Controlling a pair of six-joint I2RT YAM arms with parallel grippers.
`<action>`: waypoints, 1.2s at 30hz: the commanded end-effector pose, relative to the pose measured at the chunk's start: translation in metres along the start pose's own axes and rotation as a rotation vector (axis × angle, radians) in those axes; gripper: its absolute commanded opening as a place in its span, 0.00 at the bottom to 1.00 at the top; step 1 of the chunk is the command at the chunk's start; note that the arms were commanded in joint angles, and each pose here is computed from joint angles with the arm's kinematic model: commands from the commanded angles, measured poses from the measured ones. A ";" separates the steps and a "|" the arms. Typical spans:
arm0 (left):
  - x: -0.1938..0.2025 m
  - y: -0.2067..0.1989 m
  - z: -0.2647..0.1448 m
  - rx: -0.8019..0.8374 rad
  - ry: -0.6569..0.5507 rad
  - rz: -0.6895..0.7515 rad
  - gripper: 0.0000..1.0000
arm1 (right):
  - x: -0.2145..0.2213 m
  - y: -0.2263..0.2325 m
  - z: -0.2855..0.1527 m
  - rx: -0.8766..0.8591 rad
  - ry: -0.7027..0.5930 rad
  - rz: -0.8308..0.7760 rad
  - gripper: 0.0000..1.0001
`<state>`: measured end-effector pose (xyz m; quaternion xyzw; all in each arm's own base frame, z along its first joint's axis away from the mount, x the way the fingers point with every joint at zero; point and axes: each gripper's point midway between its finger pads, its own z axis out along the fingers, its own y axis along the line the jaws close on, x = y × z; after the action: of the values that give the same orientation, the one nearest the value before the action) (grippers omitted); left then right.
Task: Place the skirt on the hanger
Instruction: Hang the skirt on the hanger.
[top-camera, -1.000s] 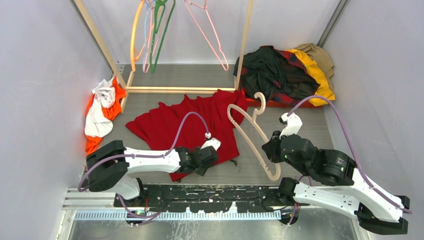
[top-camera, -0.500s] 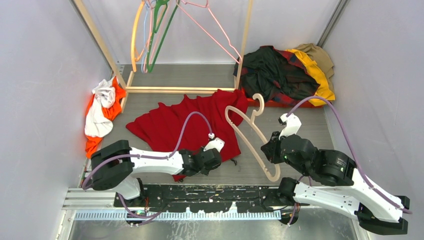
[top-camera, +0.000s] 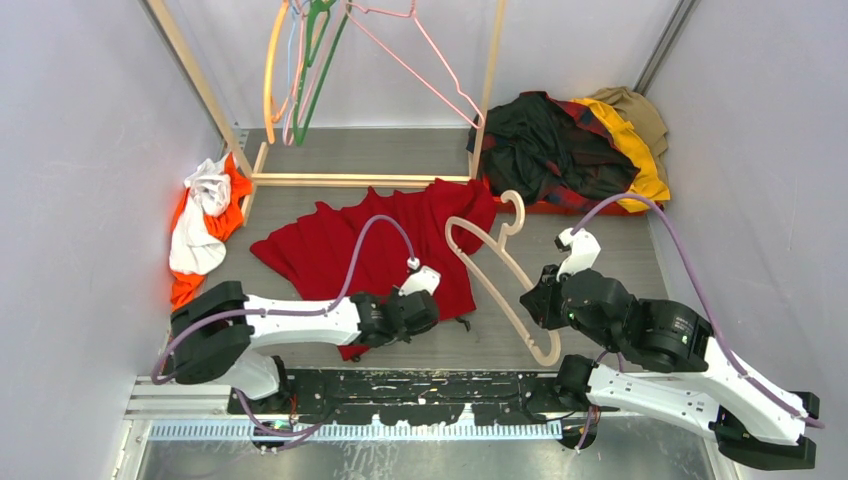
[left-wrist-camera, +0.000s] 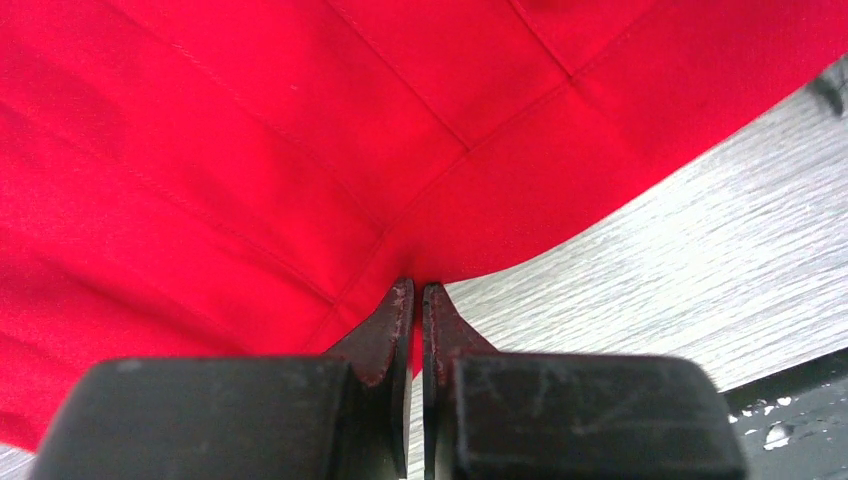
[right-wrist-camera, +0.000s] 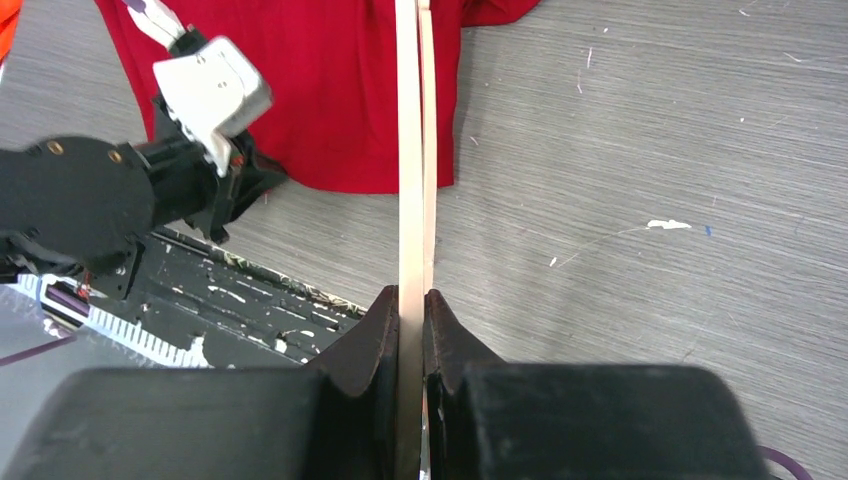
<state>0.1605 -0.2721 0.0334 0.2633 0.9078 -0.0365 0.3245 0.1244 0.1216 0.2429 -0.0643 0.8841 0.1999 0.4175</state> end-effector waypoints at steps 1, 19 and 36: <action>-0.041 0.013 -0.025 0.007 -0.073 -0.064 0.03 | -0.016 0.015 -0.015 -0.092 -0.041 0.026 0.01; -0.095 0.048 -0.032 0.103 -0.016 -0.139 0.04 | 0.014 0.040 -0.058 -0.344 0.137 -0.017 0.02; -0.063 0.005 -0.055 0.380 0.100 -0.194 0.06 | 0.025 0.030 -0.063 -0.309 0.195 -0.036 0.02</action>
<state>0.1779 -0.2734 0.1036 0.2329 0.9290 -0.1866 0.2190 0.0583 0.1200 0.2571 -0.1516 0.8877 0.2990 0.3155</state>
